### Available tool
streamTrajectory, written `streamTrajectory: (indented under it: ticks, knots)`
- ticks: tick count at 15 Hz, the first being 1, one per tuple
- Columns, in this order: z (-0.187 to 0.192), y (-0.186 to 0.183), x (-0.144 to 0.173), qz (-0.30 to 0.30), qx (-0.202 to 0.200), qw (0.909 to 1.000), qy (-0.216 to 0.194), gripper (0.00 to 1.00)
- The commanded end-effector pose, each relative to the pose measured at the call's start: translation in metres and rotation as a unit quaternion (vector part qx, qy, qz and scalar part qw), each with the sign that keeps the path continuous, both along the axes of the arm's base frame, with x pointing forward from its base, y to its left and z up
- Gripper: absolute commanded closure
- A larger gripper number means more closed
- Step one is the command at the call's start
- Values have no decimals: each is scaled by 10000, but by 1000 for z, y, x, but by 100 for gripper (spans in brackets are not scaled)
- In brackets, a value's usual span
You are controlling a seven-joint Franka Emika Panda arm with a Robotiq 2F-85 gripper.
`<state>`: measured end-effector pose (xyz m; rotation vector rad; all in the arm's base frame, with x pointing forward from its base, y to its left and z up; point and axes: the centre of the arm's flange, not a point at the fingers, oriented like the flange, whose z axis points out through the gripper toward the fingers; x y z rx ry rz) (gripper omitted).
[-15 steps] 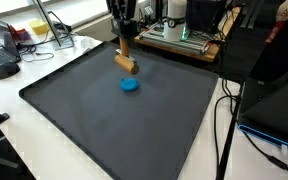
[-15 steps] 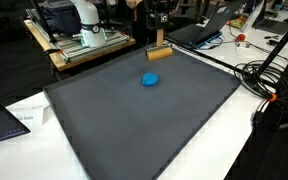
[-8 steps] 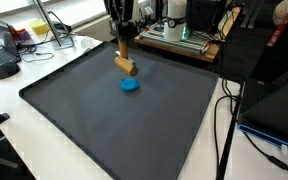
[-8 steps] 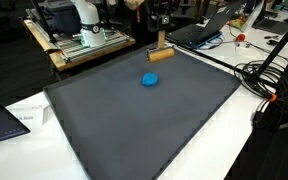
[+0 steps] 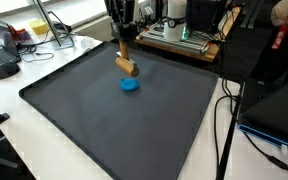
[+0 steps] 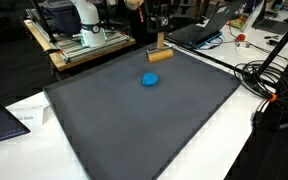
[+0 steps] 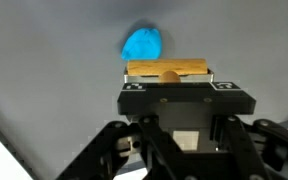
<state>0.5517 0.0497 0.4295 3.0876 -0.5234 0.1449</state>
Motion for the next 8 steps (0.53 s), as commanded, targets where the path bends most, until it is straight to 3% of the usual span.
streamTrajectory:
  ticks: [1,8]
  knots:
    - [3,-1,-4,-286,15,9996,-65,78]
    - [-11,-20,-16,-1301,135,9912,-205,78]
